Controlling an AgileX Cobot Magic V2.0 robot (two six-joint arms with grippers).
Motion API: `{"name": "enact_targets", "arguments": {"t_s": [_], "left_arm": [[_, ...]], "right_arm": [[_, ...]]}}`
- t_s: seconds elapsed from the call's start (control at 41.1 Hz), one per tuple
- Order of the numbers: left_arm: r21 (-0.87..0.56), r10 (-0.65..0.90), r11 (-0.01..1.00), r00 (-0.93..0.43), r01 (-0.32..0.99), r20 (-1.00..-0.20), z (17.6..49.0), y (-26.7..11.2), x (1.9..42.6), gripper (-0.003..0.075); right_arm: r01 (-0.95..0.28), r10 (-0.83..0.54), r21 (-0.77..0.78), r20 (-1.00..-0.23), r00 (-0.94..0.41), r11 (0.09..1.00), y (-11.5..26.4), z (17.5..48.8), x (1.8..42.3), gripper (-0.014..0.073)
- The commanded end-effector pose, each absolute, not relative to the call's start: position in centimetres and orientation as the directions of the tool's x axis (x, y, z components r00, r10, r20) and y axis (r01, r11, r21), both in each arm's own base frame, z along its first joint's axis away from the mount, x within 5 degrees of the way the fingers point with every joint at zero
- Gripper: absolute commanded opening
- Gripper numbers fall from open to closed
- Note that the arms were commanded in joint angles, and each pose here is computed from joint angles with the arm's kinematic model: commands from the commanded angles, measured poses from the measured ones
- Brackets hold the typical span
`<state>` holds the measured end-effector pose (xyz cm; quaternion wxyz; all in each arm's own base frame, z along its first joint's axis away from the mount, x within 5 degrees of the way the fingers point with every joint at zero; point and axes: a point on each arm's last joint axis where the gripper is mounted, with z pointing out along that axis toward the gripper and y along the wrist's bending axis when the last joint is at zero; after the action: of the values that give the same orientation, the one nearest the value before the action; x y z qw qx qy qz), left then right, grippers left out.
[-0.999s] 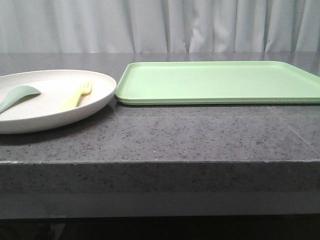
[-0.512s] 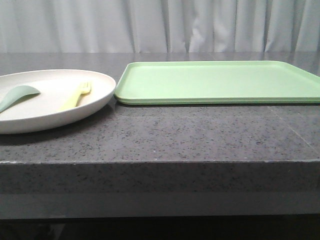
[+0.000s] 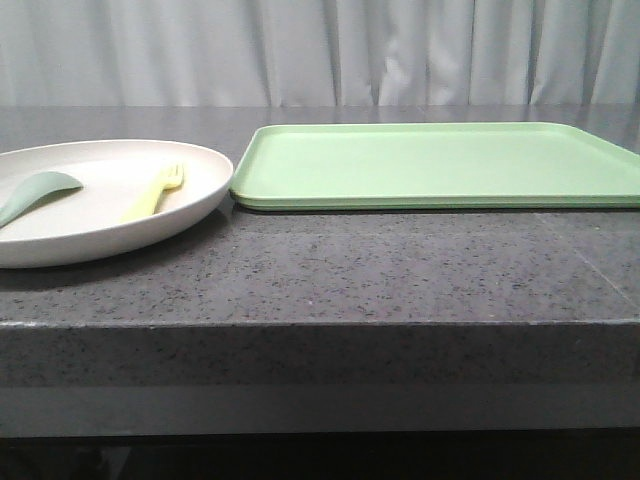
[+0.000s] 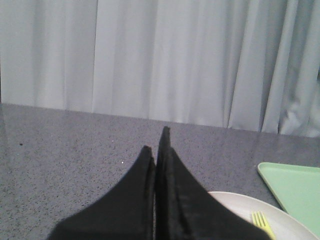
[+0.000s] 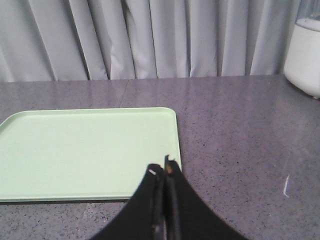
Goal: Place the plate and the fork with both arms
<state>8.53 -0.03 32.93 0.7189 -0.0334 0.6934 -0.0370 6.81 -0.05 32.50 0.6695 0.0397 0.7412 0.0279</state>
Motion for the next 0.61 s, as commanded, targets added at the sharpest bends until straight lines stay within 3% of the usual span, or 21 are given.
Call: {"name": "enact_targets", "arguments": {"t_s": [0.0,0.195,0.292,0.341,0.512,0.585], "left_arm": [[-0.092,-0.092,0.996,0.056,0.008,-0.994,35.2,0.0,10.2,-0.0018],[-0.092,-0.092,0.996,0.062,0.008,-0.994,35.4,0.0,11.3,-0.0015],[-0.092,-0.092,0.996,0.064,0.008,-0.994,35.4,0.0,11.3,0.004],[-0.092,-0.092,0.996,0.06,0.008,-0.994,35.3,0.0,11.3,0.0115],[-0.094,-0.094,0.996,0.057,0.008,-0.994,35.3,0.0,11.3,0.0543],[-0.094,-0.094,0.996,0.052,0.007,-0.994,35.2,0.0,11.4,0.0622]], "right_arm": [[0.026,0.088,0.086,-0.994,-0.061,0.996,-0.2,35.0,8.3,-0.0067],[0.023,0.113,0.112,-0.989,-0.091,0.993,-0.1,35.5,9.5,-0.0059],[0.023,0.113,0.112,-0.989,-0.09,0.993,-0.1,35.5,9.5,0.0029],[0.023,0.113,0.112,-0.989,-0.09,0.993,-0.1,35.5,9.5,0.0117],[0.023,0.113,0.112,-0.99,-0.081,0.993,-0.1,35.5,9.5,0.0522],[0.022,0.113,0.112,-0.991,-0.068,0.993,-0.1,35.7,9.5,0.0609]]}}
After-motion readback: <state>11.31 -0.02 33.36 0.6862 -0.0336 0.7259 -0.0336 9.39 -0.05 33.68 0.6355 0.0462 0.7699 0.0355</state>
